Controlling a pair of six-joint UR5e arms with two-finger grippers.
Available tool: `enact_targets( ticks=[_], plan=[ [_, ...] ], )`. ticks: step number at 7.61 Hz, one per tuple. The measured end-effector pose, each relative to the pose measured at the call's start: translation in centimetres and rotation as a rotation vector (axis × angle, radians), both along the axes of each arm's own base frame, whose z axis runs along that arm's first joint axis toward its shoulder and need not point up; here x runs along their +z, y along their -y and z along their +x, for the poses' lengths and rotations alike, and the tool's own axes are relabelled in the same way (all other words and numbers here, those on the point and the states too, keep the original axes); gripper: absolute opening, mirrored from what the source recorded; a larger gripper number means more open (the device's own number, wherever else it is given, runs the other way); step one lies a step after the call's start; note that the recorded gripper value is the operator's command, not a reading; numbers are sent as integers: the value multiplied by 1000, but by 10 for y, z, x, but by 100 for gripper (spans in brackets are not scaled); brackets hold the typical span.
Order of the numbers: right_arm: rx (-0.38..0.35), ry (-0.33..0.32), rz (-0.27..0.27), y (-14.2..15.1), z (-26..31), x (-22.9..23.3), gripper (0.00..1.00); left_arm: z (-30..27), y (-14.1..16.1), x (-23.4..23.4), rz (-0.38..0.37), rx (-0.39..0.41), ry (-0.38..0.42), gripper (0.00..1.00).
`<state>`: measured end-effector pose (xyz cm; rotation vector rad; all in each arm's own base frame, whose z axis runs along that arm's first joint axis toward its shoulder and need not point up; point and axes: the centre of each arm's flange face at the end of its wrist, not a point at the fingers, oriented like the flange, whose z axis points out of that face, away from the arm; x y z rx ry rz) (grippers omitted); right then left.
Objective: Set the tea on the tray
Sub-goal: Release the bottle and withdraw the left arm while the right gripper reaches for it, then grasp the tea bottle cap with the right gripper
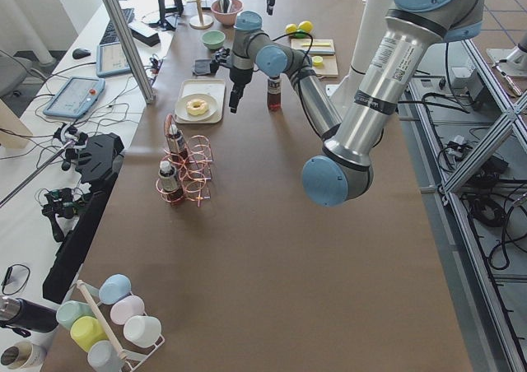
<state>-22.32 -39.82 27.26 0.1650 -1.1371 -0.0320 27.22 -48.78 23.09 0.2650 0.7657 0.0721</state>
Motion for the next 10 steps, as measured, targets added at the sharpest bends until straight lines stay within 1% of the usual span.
enact_targets(
  ticks=[1,2,3,4,5,6,8,10],
  plan=[
    [5,14,-31,-9,-36,-38,99,-16,5,16,2,8,8,97],
    [11,2,-67,-20,-75,-80,99,-27,9,26,3,7,14,97],
    [34,-46,-95,-39,-118,-125,99,-37,12,33,4,8,19,97],
    [59,-103,-98,-62,-152,-167,98,-51,15,46,17,20,37,97],
    [70,-143,-101,-77,-173,-197,95,-67,19,60,30,31,60,97],
    [77,-176,-99,-84,-193,-217,95,-78,20,73,39,42,77,97],
    [98,-233,-75,-83,-223,-228,94,-89,12,112,65,63,87,97],
    [100,-286,-15,-74,-241,-225,93,-96,0,153,89,63,76,97]
  ],
)
